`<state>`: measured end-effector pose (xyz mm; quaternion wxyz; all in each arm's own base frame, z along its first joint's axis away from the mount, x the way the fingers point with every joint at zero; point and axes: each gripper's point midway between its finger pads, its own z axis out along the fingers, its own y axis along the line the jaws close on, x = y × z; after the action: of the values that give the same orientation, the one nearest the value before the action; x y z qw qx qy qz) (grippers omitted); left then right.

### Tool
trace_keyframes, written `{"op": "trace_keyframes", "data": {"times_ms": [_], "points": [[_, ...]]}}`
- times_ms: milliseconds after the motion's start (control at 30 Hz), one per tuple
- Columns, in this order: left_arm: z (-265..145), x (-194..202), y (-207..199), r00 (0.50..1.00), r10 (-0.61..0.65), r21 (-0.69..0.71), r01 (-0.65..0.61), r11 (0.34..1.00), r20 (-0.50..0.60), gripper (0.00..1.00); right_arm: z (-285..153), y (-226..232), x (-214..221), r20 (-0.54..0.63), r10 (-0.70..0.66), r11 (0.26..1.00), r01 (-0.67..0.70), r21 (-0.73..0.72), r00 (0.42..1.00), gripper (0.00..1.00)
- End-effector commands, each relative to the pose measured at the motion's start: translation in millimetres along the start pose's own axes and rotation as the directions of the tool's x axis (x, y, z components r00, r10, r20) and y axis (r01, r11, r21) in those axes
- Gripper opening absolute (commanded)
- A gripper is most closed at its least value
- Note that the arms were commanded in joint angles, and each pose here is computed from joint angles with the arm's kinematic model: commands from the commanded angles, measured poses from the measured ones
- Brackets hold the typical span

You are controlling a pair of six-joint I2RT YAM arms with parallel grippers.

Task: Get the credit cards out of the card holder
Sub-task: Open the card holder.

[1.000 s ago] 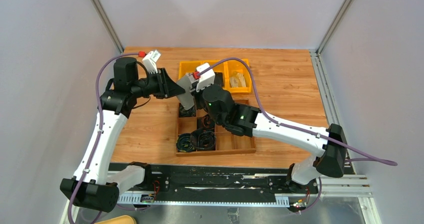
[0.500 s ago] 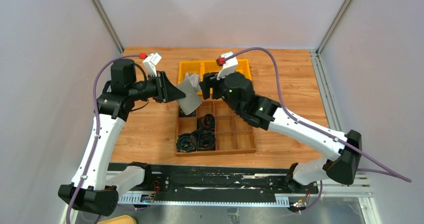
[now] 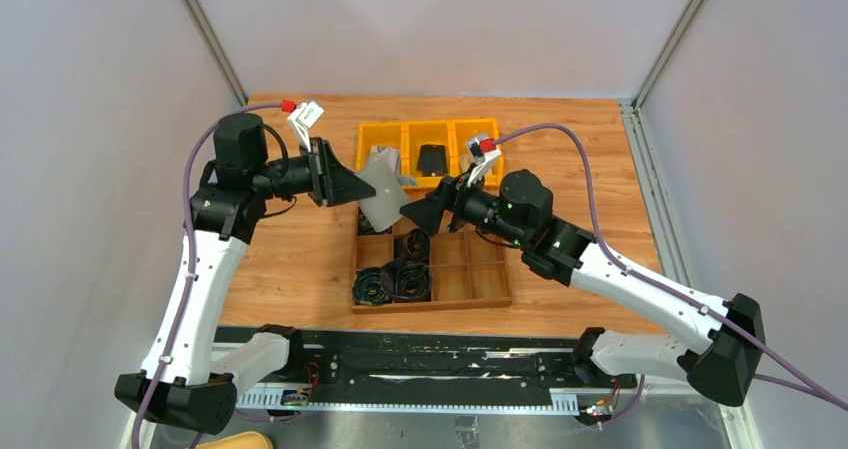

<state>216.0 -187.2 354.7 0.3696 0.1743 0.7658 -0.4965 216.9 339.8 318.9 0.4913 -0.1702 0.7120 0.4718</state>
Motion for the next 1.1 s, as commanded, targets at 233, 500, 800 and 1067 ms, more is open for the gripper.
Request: {"op": "trace_keyframes", "data": {"times_ms": [233, 500, 800, 1067], "points": [[-19, -12, -63, 0.996, 0.07, 0.206, -0.079, 0.975, 0.049, 0.0, 18, 37, -36, 0.086, 0.23, 0.948, -0.204, -0.243, 0.969, 0.75], [-25, -9, -76, 0.997, 0.054, 0.251, -0.065, 0.966, 0.052, 0.0, 11, 35, -55, 0.133, 0.372, 0.883, -0.306, -0.356, 0.919, 0.65], [-28, -10, -83, 0.997, 0.046, 0.269, -0.059, 0.961, 0.057, 0.0, 8, 39, -67, 0.157, 0.417, 0.857, -0.329, -0.396, 0.895, 0.58], [-31, -7, -88, 0.997, 0.047, 0.282, -0.062, 0.958, 0.058, 0.0, 15, 25, -80, 0.223, 0.509, 0.832, -0.41, -0.374, 0.831, 0.42]]}}
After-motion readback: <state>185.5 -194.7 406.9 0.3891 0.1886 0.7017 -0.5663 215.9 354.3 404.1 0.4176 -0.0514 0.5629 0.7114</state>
